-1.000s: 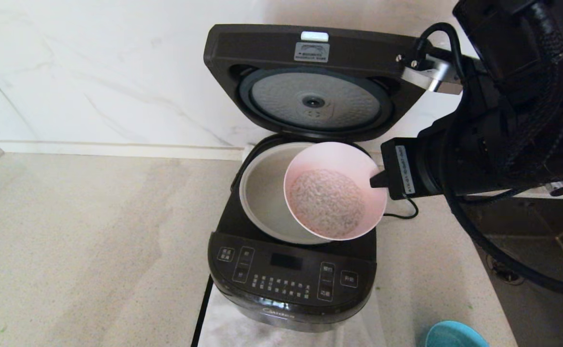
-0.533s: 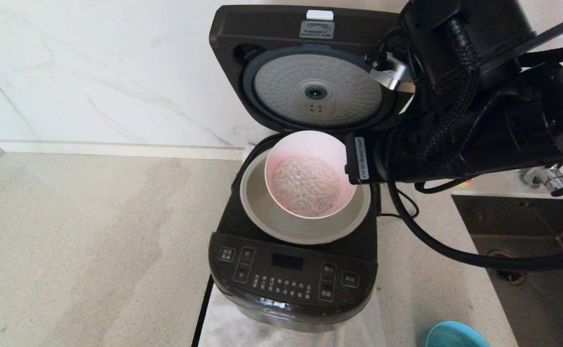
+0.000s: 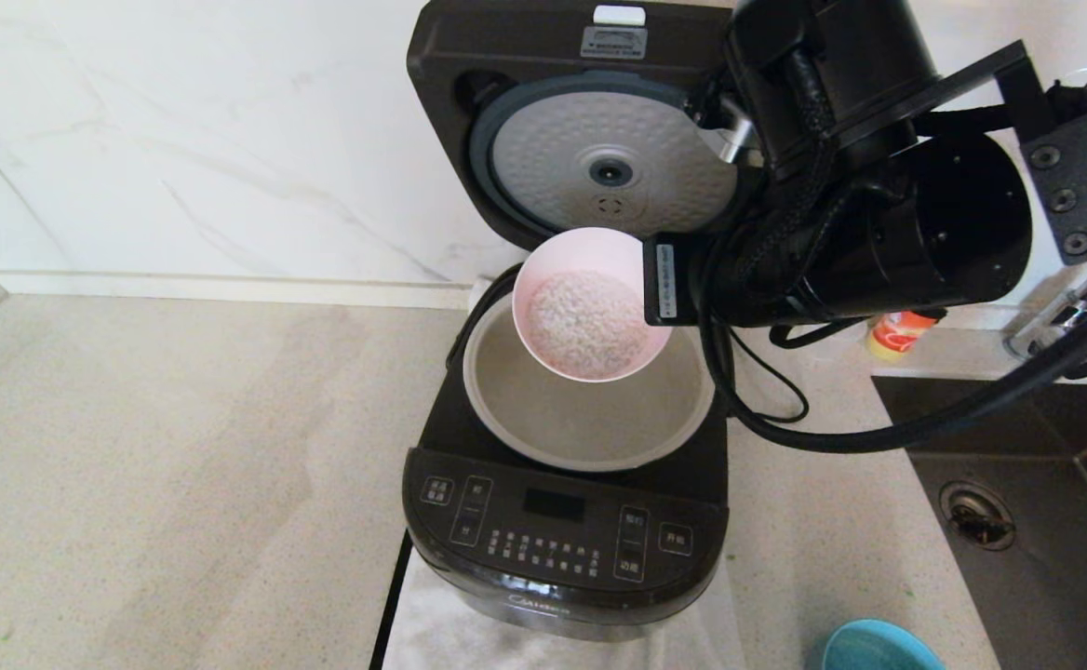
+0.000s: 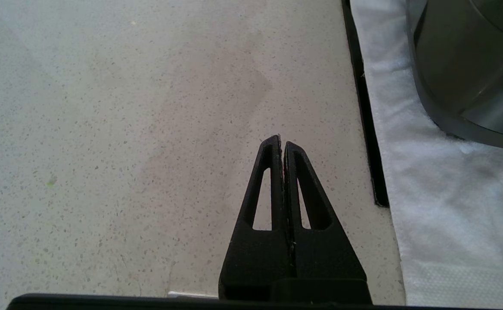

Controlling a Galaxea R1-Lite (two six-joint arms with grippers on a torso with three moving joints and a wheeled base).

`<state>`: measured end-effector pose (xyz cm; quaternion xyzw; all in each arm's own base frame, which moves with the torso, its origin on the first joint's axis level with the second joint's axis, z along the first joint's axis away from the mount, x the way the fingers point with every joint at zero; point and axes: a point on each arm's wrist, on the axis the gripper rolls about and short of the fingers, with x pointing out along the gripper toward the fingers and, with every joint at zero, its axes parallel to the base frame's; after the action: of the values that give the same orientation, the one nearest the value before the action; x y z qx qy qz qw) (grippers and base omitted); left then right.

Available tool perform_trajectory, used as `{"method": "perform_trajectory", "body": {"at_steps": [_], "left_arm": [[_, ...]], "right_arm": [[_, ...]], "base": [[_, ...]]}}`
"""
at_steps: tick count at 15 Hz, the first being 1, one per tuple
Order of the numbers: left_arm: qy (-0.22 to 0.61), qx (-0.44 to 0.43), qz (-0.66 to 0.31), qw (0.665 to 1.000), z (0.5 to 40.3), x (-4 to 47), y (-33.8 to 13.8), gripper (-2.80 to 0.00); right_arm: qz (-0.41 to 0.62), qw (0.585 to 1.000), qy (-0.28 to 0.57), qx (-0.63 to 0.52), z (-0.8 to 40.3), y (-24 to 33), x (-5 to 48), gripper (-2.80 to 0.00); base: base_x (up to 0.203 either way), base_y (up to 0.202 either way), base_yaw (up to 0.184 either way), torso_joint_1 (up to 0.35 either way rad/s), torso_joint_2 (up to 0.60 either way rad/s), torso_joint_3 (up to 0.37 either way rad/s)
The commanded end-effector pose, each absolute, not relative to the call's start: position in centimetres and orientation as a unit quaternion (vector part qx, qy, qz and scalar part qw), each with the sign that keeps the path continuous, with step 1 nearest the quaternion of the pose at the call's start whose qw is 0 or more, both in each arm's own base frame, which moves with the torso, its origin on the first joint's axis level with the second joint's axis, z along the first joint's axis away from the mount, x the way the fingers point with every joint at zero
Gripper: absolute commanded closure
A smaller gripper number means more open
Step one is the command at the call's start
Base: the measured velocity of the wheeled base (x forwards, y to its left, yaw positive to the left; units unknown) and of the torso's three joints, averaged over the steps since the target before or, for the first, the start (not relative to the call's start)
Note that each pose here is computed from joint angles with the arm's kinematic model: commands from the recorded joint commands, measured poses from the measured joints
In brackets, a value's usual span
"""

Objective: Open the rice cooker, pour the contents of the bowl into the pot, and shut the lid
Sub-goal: Pour the rice from the bowl into the rice cooker

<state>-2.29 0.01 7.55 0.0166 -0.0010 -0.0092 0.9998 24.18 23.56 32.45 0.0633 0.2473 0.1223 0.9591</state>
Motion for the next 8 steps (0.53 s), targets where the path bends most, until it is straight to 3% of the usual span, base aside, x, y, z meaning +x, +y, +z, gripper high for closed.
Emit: {"method": "perform_trajectory", "body": {"at_steps": [1, 8], "left_arm": [[0.0, 0.017, -0.009, 1.0, 7.5, -2.3, 0.0, 0.0], [0.001, 0.017, -0.009, 1.0, 7.5, -2.3, 0.0, 0.0]], "right_arm": [[0.112, 0.96, 0.248, 0.059, 31.8, 24.1, 24.8, 0.0], [0.062, 0.972, 0.219, 0.053, 30.7, 24.8, 25.8, 0.0]], "base": [[0.0, 0.0, 0.0, 0.0, 0.0, 0.0], [0.0, 0.0, 0.0, 0.0, 0.0, 0.0]]}}
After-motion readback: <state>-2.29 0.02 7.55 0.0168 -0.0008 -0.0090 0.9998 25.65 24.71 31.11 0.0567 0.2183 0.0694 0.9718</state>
